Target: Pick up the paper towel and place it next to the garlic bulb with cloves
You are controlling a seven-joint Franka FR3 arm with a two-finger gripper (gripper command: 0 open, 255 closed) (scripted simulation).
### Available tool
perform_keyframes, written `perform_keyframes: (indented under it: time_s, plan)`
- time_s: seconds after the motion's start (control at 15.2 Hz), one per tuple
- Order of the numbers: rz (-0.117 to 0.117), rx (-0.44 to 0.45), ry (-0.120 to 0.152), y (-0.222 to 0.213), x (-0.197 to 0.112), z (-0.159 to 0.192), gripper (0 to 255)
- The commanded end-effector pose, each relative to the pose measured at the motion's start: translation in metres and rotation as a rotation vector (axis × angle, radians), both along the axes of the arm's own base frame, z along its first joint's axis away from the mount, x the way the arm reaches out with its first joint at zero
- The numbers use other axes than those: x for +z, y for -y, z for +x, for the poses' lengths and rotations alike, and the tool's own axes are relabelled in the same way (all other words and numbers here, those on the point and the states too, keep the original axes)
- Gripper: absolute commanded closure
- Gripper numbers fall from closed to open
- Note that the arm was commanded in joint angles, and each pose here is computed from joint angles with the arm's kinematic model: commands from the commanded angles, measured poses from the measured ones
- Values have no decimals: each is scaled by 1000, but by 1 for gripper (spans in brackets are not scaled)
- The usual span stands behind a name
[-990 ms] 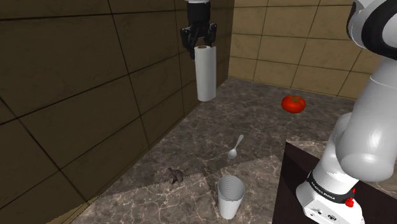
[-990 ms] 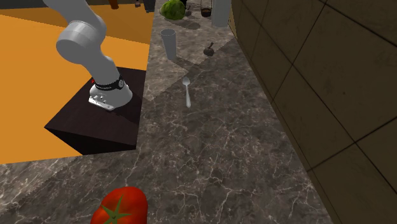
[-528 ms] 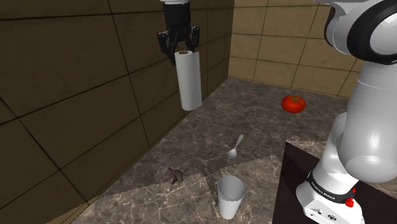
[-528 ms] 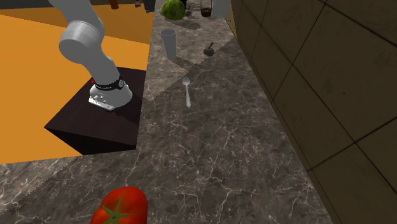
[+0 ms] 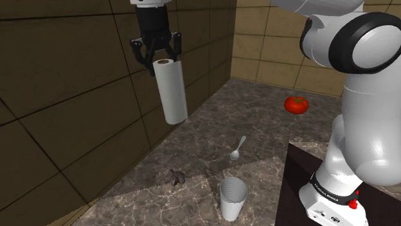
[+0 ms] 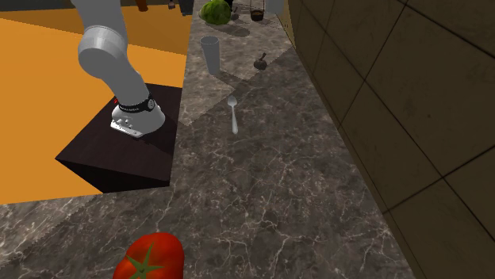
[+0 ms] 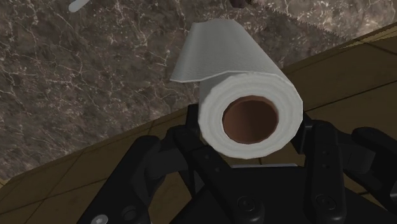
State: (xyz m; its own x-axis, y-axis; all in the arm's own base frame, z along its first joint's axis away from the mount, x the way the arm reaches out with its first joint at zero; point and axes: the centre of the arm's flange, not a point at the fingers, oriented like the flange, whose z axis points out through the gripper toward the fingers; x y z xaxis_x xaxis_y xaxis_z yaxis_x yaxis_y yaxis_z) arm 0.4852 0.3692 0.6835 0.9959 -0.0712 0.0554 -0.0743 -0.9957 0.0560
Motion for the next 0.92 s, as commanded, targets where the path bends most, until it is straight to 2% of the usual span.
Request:
perform_keyframes:
  time_s: [0.0,0.86]
  plan:
    - [0,-2,1,-4,-9,1,255]
    - [0,-2,1,-4,-78,1,255]
